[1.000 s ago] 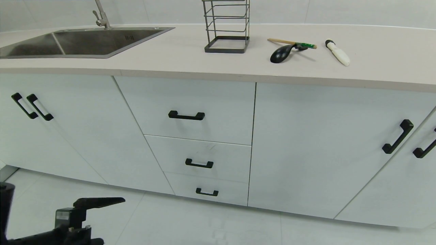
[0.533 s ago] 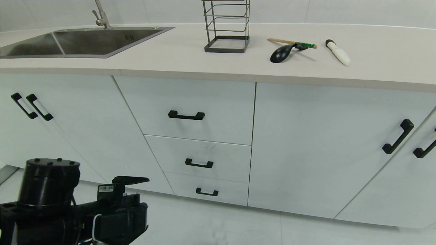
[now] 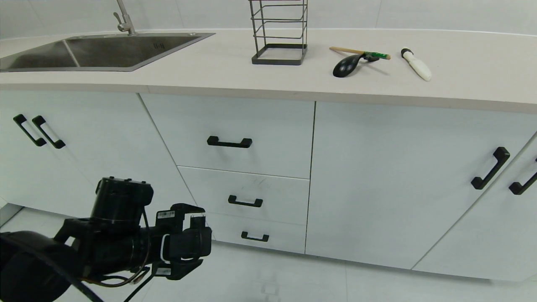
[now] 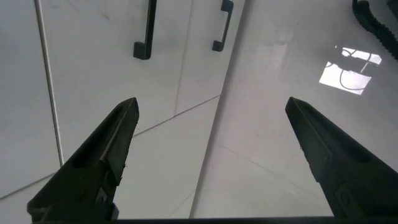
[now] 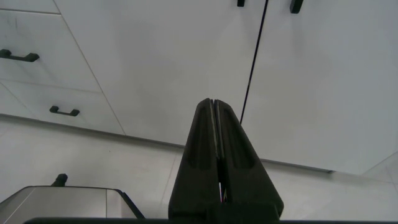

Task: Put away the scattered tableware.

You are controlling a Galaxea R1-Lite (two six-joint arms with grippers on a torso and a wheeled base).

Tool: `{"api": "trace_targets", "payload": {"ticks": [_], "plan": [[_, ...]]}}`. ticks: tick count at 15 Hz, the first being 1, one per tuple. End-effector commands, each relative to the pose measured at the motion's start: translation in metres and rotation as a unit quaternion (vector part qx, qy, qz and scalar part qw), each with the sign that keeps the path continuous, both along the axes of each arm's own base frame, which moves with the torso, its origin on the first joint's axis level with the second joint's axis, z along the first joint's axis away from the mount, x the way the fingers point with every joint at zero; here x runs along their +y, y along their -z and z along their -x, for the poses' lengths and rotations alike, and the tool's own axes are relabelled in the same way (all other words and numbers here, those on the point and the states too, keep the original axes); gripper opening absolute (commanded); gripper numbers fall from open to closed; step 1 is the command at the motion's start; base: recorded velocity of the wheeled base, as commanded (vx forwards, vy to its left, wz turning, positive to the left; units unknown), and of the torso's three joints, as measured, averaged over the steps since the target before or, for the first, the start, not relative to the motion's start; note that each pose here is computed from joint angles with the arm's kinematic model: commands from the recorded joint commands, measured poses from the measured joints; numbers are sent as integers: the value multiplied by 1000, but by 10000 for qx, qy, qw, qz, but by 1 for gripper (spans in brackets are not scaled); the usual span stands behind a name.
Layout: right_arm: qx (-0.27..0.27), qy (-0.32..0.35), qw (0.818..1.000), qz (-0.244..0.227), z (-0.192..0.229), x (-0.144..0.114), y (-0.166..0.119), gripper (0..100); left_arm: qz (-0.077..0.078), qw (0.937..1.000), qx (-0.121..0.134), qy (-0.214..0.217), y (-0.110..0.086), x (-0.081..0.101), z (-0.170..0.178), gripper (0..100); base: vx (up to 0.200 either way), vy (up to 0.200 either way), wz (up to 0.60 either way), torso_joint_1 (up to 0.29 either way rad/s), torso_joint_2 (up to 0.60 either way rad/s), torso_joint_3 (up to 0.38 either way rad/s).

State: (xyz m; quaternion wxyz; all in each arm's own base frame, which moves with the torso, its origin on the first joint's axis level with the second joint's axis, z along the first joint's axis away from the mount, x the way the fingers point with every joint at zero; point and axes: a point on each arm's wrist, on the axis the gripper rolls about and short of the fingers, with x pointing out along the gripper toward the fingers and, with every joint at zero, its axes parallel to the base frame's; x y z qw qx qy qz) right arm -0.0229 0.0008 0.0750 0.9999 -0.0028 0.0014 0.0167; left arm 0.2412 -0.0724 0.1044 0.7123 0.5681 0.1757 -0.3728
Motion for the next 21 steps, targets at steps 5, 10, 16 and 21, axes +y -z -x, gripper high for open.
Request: {"api": "trace_targets", "payload": {"ticks": [5,10,16,21], "plan": [[8,-2,10000,2,0,0,0,0,29,9998,201,-63,33,-13,-45,100,0,0,0,0,0,0],[8,-9,10000,2,0,0,0,0,481,9984,21,-305,55,-28,-69,100,0,0,0,0,0,0],[8,-2,10000,2,0,0,0,0,541,9984,-91,-128,64,-45,-97,100,0,0,0,0,0,0],[8,-2,10000,2,0,0,0,0,535,9984,-100,-120,75,-53,-112,100,0,0,0,0,0,0]]}}
